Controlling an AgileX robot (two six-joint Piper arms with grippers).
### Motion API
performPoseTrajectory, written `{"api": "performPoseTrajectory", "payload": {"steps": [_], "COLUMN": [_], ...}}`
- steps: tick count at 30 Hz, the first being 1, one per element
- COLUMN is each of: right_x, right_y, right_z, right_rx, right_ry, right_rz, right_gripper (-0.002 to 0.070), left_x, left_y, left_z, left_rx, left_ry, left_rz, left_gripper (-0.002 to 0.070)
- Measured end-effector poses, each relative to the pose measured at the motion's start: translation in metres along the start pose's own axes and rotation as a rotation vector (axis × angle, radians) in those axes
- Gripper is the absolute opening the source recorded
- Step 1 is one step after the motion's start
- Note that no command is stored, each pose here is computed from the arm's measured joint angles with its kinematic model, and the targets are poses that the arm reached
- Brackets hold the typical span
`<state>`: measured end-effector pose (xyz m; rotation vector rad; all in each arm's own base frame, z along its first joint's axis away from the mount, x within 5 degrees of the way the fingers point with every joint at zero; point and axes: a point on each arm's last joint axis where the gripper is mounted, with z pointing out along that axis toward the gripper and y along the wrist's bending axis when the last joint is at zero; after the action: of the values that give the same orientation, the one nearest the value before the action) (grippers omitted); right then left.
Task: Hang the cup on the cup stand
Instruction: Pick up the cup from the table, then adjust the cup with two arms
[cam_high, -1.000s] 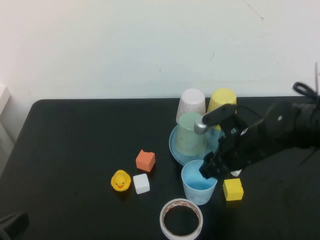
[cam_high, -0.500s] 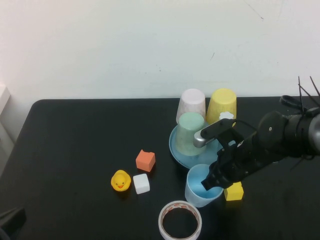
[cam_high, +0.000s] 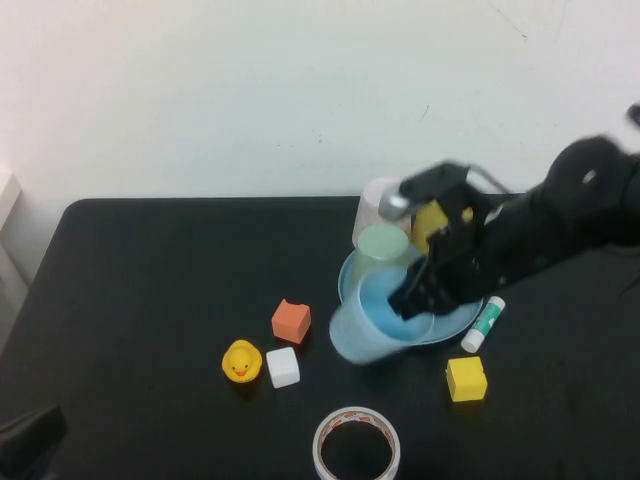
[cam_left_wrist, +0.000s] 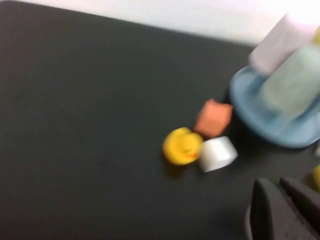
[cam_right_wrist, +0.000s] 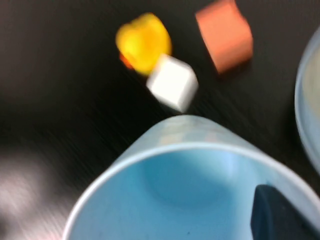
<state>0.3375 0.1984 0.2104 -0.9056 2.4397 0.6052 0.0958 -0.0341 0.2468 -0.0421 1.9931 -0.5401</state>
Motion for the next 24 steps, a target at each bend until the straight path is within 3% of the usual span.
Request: {"api": "performPoseTrajectory", "payload": {"steps": [3,7,12,15,22,24], "right_x": [-0.015,-0.031,-0.044,-0.047,-0.046,-0.048], "right_y": [0.015,0.036,0.061,0.076,0.12,0.133], "right_z": [-0.033,-0.075,-0.119,-0.129,-0.12,-0.115], "right_rx": [-0.017,-0.049,-0.072,-0.091,-0.164,-0.154], "right_ry": [-0.099,-0.273,-0.481,-0.568,-0.681,-0.721], "right_rz": [-0.078,-0.253,-0.501,-0.72,-1.142,-1.201], "right_gripper": [0.0019,0.0019,0.0019,0.0019,0.0019,0.0019], "left_x": [-0.004,-0.014,-0.023,-0.029,-0.042,-0.044], "left_y": [-0.006,-0.022,-0.029,-0.035,-0.048,-0.049], "left_z": [0.0,-0.004,-0.008,-0.012,-0.021,-0.022], "left_rx": [0.07,0.279,0.384,0.436,0.537,0.547], "left_ry": [-0.033,-0.073,-0.1,-0.091,-0.037,-0.03], "left_rz": [-0.187,-0.618,-0.738,-0.745,-0.9,-0.94], "left_gripper": [-0.0001,0.0004,0.007,0.0184,0.0641,0.0669]}}
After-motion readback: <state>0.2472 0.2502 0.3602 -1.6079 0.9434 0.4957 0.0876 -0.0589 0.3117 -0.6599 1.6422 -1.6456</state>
